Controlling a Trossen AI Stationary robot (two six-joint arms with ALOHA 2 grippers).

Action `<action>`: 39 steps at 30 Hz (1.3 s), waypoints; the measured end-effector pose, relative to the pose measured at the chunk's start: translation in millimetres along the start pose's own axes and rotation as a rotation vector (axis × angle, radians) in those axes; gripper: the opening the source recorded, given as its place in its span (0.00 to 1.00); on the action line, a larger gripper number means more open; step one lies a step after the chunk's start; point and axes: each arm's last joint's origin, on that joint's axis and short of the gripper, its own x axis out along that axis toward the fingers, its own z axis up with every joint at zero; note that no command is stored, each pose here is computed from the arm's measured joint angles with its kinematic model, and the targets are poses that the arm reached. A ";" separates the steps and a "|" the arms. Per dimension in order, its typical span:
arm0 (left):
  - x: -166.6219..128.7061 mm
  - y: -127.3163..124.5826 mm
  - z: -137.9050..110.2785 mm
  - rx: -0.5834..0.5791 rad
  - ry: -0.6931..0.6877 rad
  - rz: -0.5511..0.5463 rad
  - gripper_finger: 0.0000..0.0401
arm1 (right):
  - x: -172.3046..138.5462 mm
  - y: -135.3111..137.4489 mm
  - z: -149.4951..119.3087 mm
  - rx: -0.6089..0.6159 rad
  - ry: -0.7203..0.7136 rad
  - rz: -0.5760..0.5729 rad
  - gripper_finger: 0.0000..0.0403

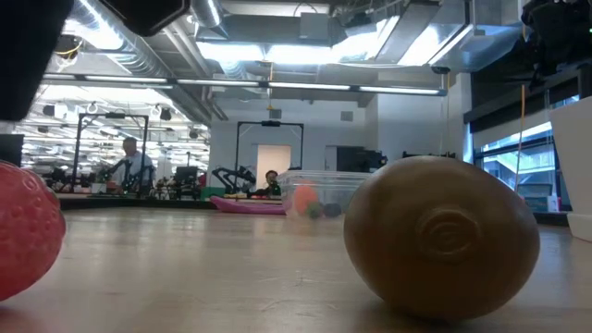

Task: Pick and placing Produce into tupperware
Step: Put the red strawberry into the transparent bin

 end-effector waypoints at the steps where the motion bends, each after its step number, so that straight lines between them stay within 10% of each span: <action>1: -0.1 0.1 -0.5 0.001 0.001 0.000 0.63 | 0.0 0.0 0.0 0.000 0.000 0.000 0.02; 39: -2.1 -8.1 11.7 0.096 0.057 -0.068 0.85 | 0.0 -0.1 -0.5 -0.003 0.004 -0.001 0.02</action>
